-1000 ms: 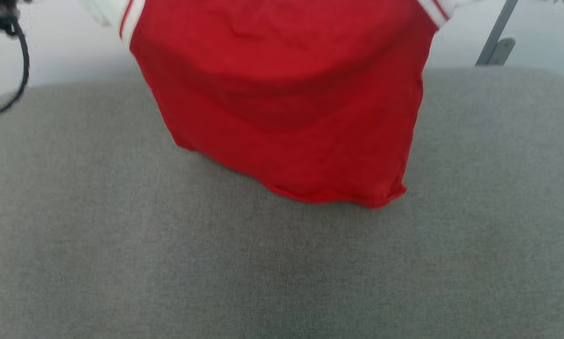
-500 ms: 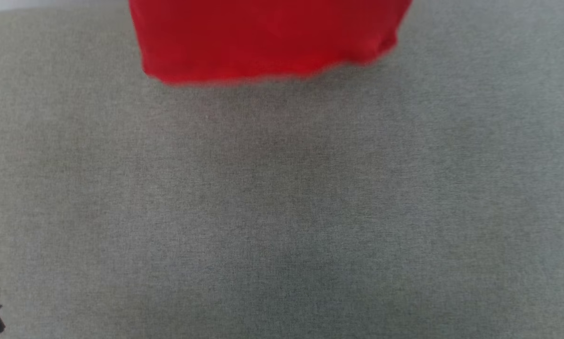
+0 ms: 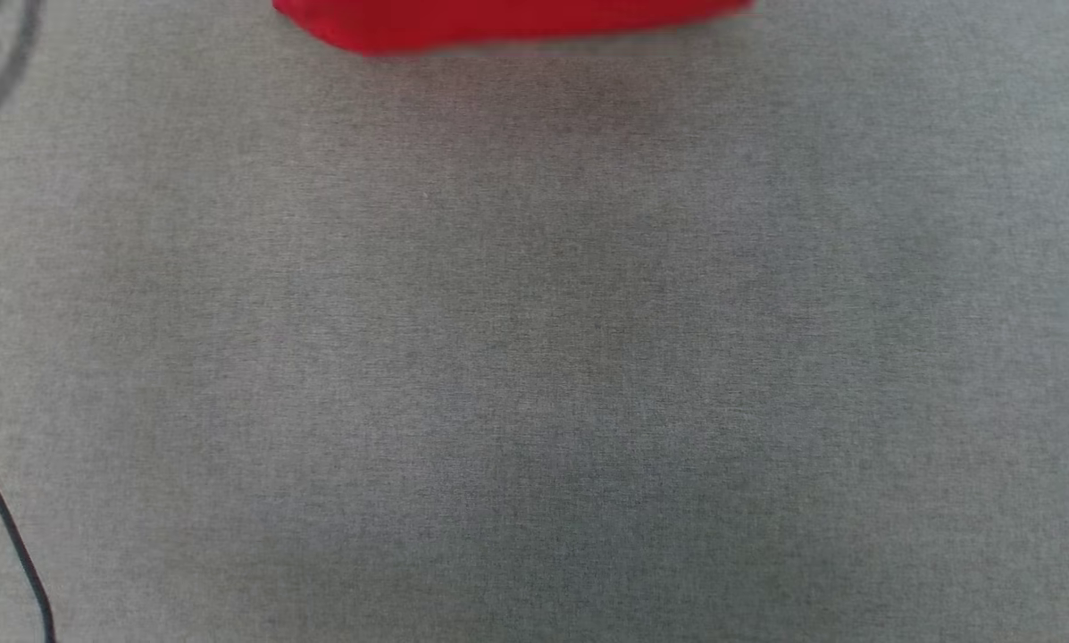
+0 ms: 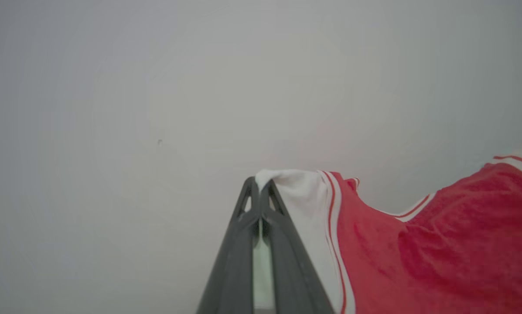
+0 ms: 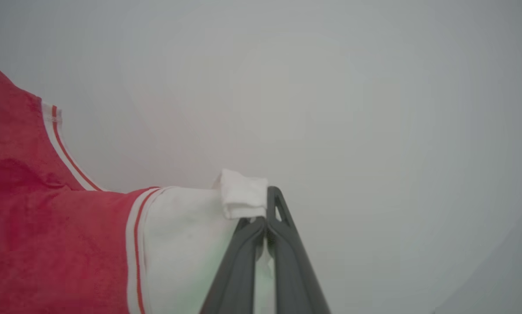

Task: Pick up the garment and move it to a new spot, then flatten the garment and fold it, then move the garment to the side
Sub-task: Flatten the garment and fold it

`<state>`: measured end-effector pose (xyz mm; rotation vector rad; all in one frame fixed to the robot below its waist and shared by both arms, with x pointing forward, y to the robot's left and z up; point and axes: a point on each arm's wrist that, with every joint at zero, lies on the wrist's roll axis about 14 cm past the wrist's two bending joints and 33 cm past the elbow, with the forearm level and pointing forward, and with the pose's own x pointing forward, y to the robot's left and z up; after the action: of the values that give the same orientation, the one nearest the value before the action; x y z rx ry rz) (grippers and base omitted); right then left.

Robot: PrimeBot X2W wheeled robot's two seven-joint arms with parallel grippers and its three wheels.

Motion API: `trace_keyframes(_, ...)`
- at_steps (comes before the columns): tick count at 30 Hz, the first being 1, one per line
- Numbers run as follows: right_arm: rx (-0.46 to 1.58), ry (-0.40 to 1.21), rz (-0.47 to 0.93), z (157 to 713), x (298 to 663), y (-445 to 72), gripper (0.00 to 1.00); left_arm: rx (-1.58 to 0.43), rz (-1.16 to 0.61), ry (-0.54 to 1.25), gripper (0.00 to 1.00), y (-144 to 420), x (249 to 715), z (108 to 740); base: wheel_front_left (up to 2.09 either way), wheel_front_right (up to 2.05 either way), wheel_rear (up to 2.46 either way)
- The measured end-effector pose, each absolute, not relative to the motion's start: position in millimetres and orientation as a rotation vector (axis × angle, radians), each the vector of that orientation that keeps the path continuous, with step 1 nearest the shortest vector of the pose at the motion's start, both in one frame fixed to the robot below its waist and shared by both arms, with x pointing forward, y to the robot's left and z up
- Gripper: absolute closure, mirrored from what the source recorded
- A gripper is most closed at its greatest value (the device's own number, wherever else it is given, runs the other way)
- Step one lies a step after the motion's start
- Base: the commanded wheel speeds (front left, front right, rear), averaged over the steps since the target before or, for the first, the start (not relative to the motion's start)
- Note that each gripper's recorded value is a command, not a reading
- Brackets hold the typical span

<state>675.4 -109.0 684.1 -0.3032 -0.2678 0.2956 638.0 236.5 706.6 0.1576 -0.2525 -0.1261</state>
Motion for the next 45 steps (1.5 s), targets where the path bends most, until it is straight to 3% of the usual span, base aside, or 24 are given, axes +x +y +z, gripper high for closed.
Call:
trace_keyframes(6, -0.257, -0.125, 0.330, 622.8, 663.1, -98.4, 1.00, 0.092, -0.125, 0.012, 1.00, 242.6, 620.5, 617.3, 0.00, 0.00, 0.00)
trace_keyframes(15, -0.113, 0.081, 0.389, 562.1, 617.8, -78.7, 1.00, -0.040, -0.182, 0.332, 1.00, 234.8, 562.8, 536.7, 0.00, 0.00, 0.00)
trace_keyframes(29, -0.091, 0.267, 0.553, 524.7, 516.4, -106.6, 1.00, -0.207, -0.236, 0.611, 1.00, 237.7, 445.4, 468.4, 0.00, 0.00, 0.00)
trace_keyframes(38, -0.161, 0.426, 0.609, 480.9, 453.1, -140.6, 1.00, -0.236, -0.143, 0.793, 1.00, 249.2, 368.1, 420.2, 0.00, 0.00, 0.00)
trace_keyframes(45, -0.074, 0.611, 0.584, 431.3, 406.9, -158.1, 1.00, -0.288, -0.066, 0.875, 1.00, 251.1, 332.0, 395.7, 0.00, 0.00, 0.00)
